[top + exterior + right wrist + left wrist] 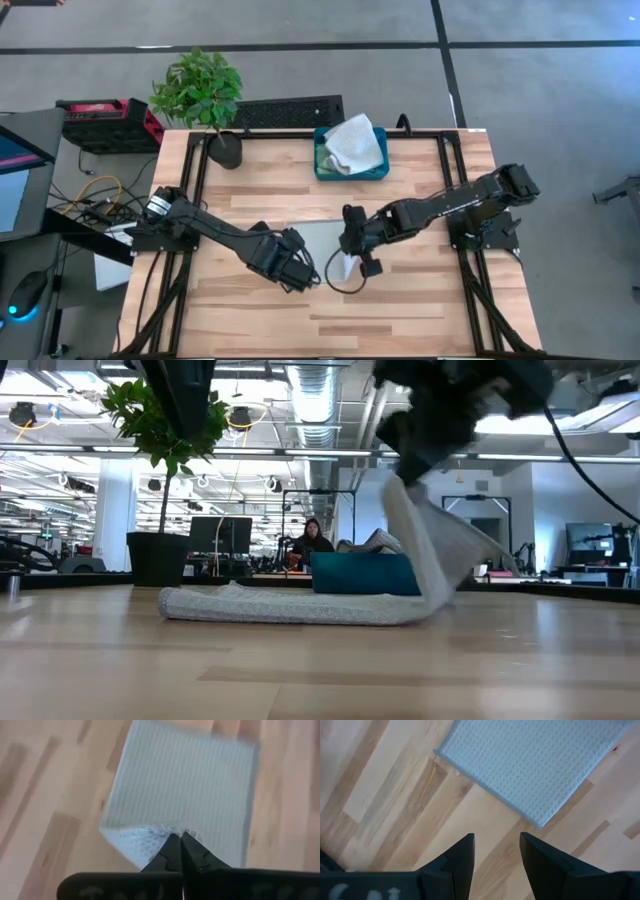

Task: Fold microfiber towels
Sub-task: Fold the gray towel

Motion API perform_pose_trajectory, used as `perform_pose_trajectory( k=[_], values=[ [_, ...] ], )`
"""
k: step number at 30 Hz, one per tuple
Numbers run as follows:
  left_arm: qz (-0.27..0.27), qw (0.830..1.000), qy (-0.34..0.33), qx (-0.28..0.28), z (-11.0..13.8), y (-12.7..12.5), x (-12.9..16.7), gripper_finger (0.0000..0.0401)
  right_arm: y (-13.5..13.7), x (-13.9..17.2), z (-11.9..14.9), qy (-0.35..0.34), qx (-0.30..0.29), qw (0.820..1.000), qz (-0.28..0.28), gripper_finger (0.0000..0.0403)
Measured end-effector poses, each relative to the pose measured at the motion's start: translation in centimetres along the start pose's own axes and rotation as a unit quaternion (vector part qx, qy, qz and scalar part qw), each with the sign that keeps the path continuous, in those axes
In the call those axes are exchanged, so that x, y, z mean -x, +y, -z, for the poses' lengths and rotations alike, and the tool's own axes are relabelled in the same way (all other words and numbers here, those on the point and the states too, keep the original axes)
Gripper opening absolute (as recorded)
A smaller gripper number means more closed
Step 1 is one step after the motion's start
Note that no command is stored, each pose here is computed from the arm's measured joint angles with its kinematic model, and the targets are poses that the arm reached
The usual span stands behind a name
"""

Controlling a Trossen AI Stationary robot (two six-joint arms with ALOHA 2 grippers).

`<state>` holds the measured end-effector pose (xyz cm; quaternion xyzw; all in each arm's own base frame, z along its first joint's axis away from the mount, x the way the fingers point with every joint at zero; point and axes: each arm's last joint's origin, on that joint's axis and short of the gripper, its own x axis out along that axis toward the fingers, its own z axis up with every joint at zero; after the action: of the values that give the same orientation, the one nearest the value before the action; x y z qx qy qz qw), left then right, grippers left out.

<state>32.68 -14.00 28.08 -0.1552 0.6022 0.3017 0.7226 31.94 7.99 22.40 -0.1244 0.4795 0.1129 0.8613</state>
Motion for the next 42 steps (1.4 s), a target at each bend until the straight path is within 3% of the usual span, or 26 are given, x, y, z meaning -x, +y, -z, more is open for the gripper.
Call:
perform_pose_trajectory(
  k=[11, 18, 30, 42],
  values=[
    [0.01, 0.998, -0.004, 0.061, 1.6, 0.5, 1.8, 0.0151, -2.0, 0.6, -2.9, -0.15, 0.019, 0.988, 0.022, 0.0002],
    [0.021, 0.997, -0.008, 0.075, 1.9, 0.9, 2.6, 0.0151, -2.9, -2.0, -4.0, -0.185, 0.025, 0.982, 0.042, 0.0002],
    [0.018, 0.997, -0.006, 0.078, 2.1, 0.8, 2.5, 0.0151, -3.1, -4.9, -6.4, -0.153, 0.067, 0.985, 0.035, 0.001],
    [0.017, 0.997, -0.001, 0.079, 2.7, 0.7, 2.7, 0.0151, -2.2, -5.9, -6.4, -0.136, 0.081, 0.987, 0.016, 0.0081]
  ],
)
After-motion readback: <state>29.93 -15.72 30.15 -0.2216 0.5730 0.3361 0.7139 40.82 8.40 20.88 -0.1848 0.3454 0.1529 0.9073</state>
